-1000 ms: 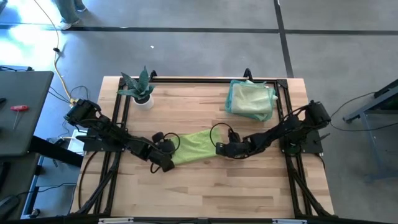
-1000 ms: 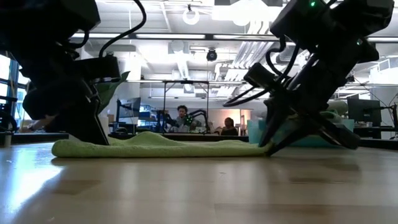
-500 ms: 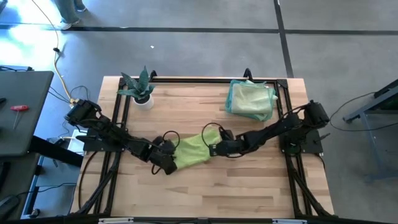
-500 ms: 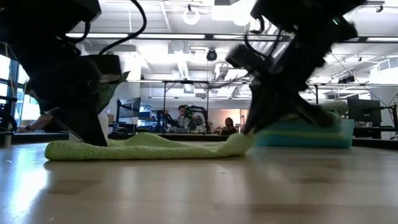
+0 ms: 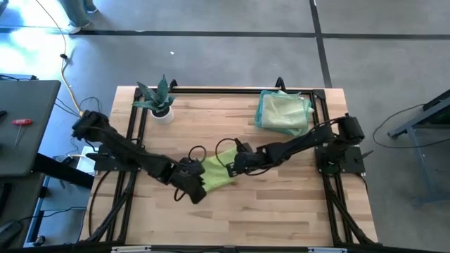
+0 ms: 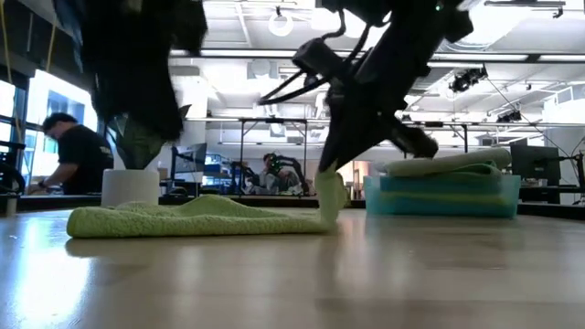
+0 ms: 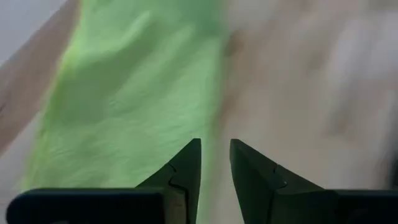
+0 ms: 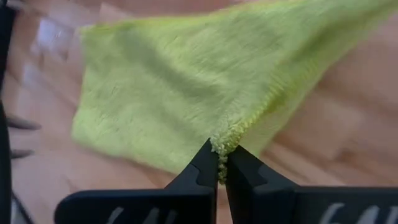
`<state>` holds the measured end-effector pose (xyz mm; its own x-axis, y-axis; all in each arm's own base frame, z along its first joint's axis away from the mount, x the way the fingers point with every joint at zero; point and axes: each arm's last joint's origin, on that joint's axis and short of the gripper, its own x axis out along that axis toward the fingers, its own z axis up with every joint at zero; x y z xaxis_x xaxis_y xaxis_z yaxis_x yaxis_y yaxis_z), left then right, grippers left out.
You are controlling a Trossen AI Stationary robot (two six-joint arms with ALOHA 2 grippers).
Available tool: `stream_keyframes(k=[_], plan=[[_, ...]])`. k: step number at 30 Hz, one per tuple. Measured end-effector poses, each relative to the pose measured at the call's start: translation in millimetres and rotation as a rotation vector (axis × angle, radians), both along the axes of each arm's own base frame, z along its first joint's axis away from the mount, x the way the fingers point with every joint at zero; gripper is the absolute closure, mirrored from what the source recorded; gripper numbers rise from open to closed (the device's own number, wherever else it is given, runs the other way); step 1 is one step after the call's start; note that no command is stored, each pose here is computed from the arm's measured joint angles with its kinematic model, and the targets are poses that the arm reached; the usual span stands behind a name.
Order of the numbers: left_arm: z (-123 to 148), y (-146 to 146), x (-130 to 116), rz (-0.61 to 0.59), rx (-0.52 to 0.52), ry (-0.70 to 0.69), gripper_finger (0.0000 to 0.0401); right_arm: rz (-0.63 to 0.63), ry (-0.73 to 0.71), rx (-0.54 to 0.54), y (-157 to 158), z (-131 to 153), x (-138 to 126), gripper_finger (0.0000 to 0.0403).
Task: Fold microfiber towels
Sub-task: Fold the light green microfiber cloth
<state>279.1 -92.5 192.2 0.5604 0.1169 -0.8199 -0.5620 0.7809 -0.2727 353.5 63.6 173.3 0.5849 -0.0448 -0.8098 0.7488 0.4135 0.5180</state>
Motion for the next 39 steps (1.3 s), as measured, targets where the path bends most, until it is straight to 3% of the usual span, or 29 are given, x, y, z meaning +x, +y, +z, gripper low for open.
stream_keyframes(k=[6, 14, 24, 30, 39], plan=[[61, -18, 0, -0.017, -0.040, -0.146, 0.0338, 0.043, -0.116, 0.039, 16, -14, 18, 0.0403], [117, -26, -29, -0.053, 0.007, -0.338, 0.0348, 0.060, -0.144, 0.043, 41, -14, 46, 0.0403], [143, -19, -81, -0.112, 0.072, -0.346, 0.0349, 0.013, -0.173, -0.004, 57, 1, 99, 0.0403], [154, -24, -98, -0.137, 0.078, -0.400, 0.0349, 0.018, -0.180, -0.038, 62, 9, 129, 0.0403], [157, -31, -117, -0.160, 0.085, -0.415, 0.0349, 0.045, -0.237, -0.010, 72, 0, 175, 0.0403]])
